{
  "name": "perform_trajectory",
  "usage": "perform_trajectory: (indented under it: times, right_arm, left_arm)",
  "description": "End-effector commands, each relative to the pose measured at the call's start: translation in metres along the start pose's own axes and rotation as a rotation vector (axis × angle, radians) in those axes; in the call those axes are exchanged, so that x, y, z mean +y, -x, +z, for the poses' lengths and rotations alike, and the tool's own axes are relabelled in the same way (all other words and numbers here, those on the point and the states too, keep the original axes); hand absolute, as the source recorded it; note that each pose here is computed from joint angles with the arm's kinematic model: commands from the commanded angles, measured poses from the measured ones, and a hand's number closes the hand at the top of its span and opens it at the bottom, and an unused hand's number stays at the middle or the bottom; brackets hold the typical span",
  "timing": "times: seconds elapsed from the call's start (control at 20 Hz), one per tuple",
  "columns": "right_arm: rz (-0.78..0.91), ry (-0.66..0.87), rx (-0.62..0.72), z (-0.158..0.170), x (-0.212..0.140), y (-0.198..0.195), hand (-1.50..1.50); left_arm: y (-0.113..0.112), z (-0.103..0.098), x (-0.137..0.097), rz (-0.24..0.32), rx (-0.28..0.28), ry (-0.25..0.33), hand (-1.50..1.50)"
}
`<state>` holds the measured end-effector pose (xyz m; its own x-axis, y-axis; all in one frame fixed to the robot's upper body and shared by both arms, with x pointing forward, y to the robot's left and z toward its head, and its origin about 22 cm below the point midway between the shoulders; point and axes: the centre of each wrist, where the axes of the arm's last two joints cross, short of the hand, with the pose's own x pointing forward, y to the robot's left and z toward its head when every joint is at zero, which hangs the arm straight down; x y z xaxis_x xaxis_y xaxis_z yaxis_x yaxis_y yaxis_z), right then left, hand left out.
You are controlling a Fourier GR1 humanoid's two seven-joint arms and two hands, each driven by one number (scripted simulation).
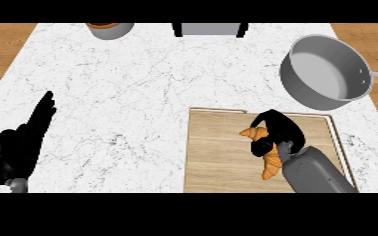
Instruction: Pick the croissant from the tray and place it in the pot
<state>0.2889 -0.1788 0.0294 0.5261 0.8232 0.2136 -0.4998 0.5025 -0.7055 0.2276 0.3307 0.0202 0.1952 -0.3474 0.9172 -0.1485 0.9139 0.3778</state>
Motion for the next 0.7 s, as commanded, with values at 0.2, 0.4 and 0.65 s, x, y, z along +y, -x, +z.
perform_trajectory:
  times: [0.2, 0.4, 0.65]
  right_arm:
    - [0.032, -0.046, 0.052, -0.004, 0.018, 0.005, 1.5]
    - [0.106, -0.034, -0.072, -0.006, 0.007, -0.007, 1.5]
    - [0.447, -0.008, -0.606, 0.038, 0.003, 0.019, 1.5]
  left_arm:
    - [-0.006, -0.005, 0.012, -0.011, -0.005, -0.01, 0.0]
    - [0.006, -0.01, -0.01, -0.009, -0.002, 0.003, 0.0]
    - [0.001, -0.006, 0.005, 0.004, -0.005, -0.016, 0.0]
